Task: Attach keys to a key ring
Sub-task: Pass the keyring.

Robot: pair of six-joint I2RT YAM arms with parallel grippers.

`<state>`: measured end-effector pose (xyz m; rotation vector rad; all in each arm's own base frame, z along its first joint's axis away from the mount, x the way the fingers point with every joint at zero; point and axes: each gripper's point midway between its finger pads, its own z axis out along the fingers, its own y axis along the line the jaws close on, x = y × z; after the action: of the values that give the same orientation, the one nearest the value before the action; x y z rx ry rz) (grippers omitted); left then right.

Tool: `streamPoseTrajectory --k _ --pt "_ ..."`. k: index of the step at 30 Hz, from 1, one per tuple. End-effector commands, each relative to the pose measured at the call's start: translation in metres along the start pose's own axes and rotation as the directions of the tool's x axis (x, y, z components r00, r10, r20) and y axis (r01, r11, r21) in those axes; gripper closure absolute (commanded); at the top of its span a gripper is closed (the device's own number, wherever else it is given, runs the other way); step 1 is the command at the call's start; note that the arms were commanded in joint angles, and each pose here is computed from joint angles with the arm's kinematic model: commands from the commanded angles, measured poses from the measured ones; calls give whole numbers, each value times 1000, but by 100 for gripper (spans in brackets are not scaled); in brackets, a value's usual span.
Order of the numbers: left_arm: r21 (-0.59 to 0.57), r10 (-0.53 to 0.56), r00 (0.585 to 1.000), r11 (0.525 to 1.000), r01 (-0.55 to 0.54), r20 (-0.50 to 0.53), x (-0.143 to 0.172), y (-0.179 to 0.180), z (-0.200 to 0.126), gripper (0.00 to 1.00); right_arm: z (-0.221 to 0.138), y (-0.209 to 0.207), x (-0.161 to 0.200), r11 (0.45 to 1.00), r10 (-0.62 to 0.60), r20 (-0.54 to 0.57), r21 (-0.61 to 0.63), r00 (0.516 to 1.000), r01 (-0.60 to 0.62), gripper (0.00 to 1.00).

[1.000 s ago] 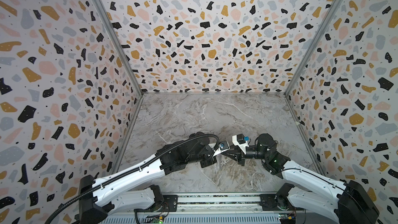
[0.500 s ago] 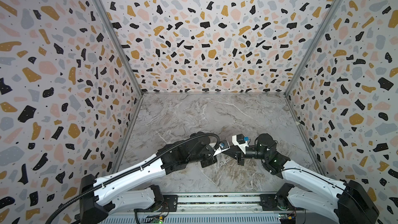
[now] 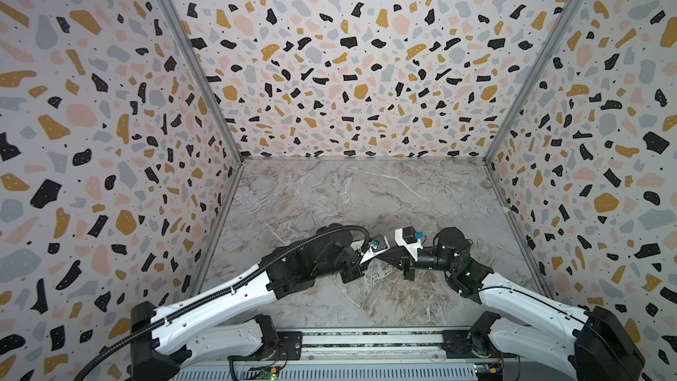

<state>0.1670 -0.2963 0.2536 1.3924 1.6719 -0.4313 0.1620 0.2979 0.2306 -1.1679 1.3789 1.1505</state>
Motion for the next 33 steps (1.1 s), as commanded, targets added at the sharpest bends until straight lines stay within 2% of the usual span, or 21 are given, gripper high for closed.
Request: streamPoseTrajectory --k 1,7,12,17,26,33 --pt "-49 -13 998 999 16 68 -12 8 -9 76 -2 -2 -29 999 -45 73 0 996 45 100" --pt "-80 -42 985 995 56 167 -16 10 -21 75 -7 3 -39 997 -42 117 -52 992 48 100" --pt "-91 -39 959 994 67 282 -19 8 -29 75 -9 8 -45 994 -34 145 -100 989 48 100" --pt "-98 -30 936 993 68 352 -22 6 -33 75 -10 12 -49 989 -23 164 -138 986 46 100" --pt "-73 -5 928 997 35 373 -28 1 -27 72 -9 19 -51 978 -3 173 -207 985 39 100" --pt "-44 -3 933 999 20 361 -27 -5 -20 73 -9 21 -53 975 -1 176 -220 984 41 100"
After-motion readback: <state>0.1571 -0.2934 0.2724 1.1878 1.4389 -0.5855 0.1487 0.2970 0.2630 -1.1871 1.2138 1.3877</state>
